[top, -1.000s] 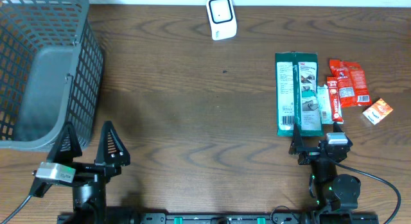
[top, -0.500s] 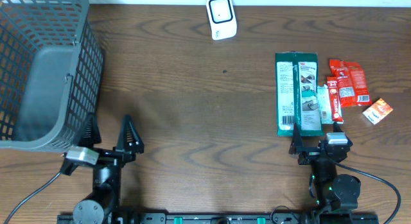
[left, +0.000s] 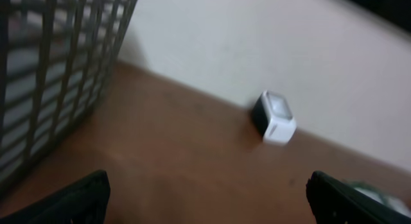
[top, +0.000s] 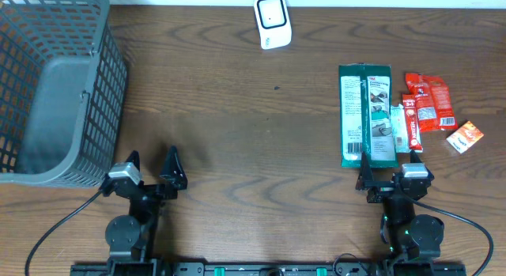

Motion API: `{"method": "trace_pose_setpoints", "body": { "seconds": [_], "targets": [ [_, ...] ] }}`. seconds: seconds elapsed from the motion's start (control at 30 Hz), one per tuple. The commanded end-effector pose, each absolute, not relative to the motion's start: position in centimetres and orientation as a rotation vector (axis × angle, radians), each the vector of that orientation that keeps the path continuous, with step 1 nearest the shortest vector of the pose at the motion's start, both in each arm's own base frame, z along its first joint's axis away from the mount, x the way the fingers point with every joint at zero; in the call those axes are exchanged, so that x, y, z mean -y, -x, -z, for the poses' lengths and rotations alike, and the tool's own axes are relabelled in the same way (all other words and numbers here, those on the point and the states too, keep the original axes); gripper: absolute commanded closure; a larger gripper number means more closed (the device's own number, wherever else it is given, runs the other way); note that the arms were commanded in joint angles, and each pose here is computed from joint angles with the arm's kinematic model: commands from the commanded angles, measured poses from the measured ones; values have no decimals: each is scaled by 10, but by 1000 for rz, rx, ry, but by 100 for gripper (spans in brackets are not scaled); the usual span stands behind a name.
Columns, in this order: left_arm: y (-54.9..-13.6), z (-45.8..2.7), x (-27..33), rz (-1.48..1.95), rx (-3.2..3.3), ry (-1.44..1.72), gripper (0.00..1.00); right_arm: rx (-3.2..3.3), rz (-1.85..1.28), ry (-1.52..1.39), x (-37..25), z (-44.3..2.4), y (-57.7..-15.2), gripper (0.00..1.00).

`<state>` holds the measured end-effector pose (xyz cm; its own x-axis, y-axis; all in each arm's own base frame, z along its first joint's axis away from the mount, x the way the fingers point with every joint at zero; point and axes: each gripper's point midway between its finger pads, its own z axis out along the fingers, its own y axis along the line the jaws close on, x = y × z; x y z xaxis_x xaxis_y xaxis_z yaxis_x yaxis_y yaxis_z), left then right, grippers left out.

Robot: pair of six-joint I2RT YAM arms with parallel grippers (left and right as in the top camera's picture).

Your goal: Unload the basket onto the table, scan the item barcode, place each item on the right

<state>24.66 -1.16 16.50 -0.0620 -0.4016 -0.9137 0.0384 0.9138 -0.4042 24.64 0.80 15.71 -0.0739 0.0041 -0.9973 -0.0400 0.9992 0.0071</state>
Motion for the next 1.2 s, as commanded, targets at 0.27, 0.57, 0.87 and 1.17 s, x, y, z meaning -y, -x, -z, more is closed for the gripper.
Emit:
{"method": "trace_pose_setpoints", "body": {
  "seconds": [0.27,0.57,0.87,1.17],
  "targets": [
    [-242,-155,39,148,-1638,-200,2,-1645,-22,35,-7,-156,-246,1],
    [-242,-152,39,128,-1646,-228,2,-1645,-22,35,-7,-156,-246,1],
    [-242,-142,33,96,-1692,-205,2,-1645,-22,35,-7,-156,-246,1],
    [-245,-155,18,93,-1651,-57,2,-1645,-22,35,-7,-156,-246,1]
  ]
}}
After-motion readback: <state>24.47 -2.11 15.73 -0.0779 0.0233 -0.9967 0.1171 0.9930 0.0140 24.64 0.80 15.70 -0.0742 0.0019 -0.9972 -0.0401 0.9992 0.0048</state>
